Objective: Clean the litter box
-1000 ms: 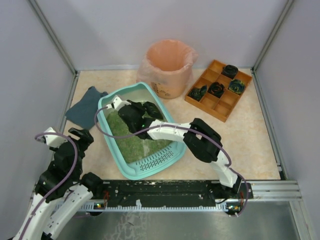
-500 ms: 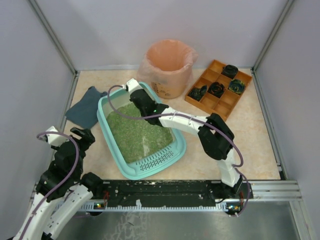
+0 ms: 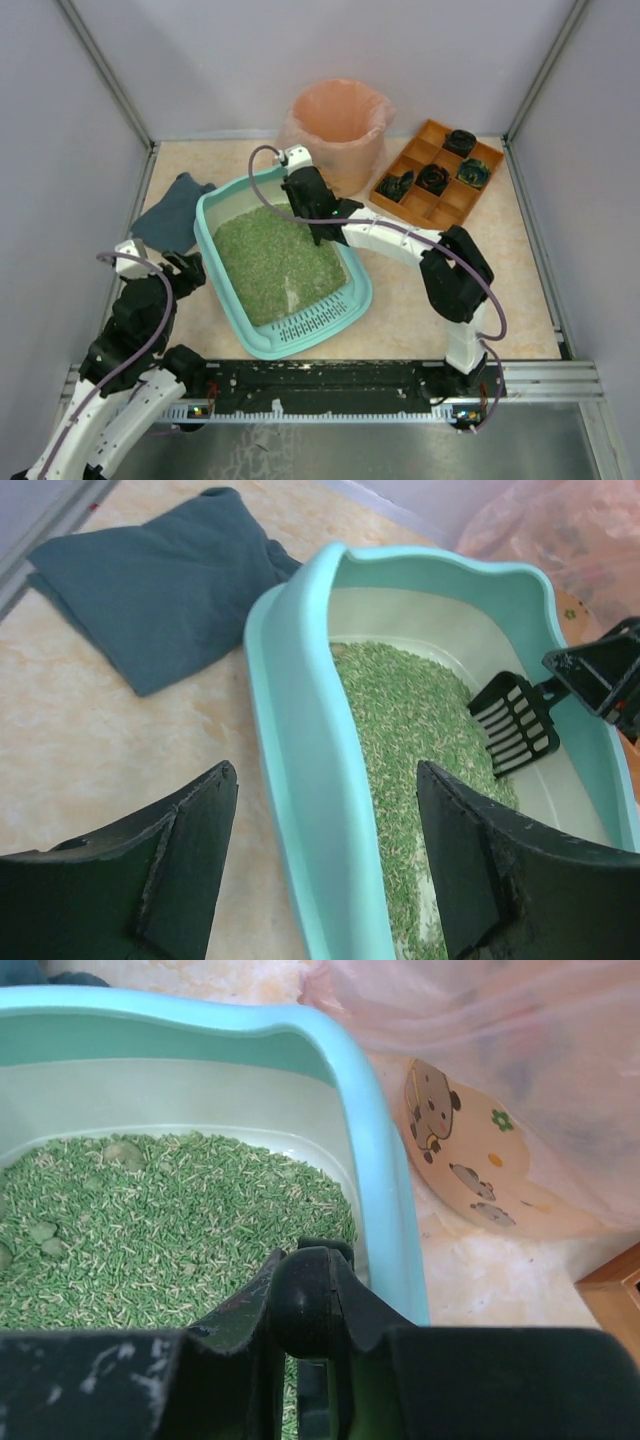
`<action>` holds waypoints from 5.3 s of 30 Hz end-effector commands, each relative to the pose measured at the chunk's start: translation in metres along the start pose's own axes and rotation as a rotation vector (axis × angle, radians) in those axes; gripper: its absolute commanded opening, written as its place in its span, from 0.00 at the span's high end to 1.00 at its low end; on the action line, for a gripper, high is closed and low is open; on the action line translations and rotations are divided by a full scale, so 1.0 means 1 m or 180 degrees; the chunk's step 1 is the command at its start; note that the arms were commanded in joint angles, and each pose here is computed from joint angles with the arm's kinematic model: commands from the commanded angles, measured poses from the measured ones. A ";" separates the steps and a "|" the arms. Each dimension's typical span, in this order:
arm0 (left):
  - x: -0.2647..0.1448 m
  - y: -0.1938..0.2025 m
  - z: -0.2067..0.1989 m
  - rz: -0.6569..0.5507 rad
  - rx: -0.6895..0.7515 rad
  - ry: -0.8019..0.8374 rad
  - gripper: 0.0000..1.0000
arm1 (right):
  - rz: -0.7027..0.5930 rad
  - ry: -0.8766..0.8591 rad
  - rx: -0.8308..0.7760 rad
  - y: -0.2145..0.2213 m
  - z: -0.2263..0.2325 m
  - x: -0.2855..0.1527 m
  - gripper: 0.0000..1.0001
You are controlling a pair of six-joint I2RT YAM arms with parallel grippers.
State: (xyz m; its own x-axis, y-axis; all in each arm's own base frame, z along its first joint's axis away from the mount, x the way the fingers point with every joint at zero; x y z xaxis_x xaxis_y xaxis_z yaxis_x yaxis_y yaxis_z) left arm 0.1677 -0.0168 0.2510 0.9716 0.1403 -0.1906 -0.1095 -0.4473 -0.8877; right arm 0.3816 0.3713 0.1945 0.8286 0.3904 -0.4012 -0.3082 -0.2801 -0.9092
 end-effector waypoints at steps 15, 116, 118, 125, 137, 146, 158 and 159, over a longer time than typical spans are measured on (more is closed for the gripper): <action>0.048 0.052 -0.042 0.1025 0.0703 -0.0049 0.25 | -0.0144 -0.0819 0.1546 -0.003 0.021 -0.032 1.00; 0.061 0.049 -0.038 0.0836 0.0830 0.0338 0.25 | -0.1115 -0.1191 0.4295 0.023 -0.050 -0.140 1.00; 0.061 0.048 -0.038 0.0835 0.0817 0.0345 0.25 | -0.1133 -0.1267 0.4330 0.022 -0.050 -0.142 1.00; 0.062 0.049 -0.039 0.0855 0.0834 0.0354 0.24 | -0.1069 -0.1259 0.4179 0.025 -0.044 -0.136 1.00; 0.062 0.050 -0.037 0.0848 0.0852 0.0324 0.24 | -0.1018 -0.1658 0.4006 0.007 -0.026 -0.134 1.00; 0.062 0.051 -0.037 0.0859 0.0862 0.0339 0.23 | -0.0978 -0.1783 0.4288 0.014 -0.027 -0.134 1.00; 0.063 0.053 -0.038 0.0902 0.0878 0.0333 0.23 | -0.1078 -0.1547 0.4416 0.029 -0.043 -0.134 1.00; 0.062 0.053 -0.038 0.0904 0.0867 0.0328 0.23 | -0.1099 -0.1402 0.4547 0.040 -0.054 -0.133 1.00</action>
State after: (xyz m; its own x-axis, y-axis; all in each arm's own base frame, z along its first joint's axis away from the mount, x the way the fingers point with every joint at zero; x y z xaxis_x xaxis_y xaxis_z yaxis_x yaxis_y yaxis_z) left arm 0.2288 -0.0636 0.2062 0.9040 -0.0469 -0.4249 -0.4253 -0.2002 -0.8826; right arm 0.2756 0.2839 0.1976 0.7736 0.6336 -0.0109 -0.6169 0.7491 -0.2414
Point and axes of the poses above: each gripper's point midway between its finger pads, its own x axis out along the fingers, its own z axis along the line the jaws close on, y = z × x, the point moved 3 cm from there along -x, back along the fingers, and after that the axes turned 2 degrees about -x, right-handed, at the moved point
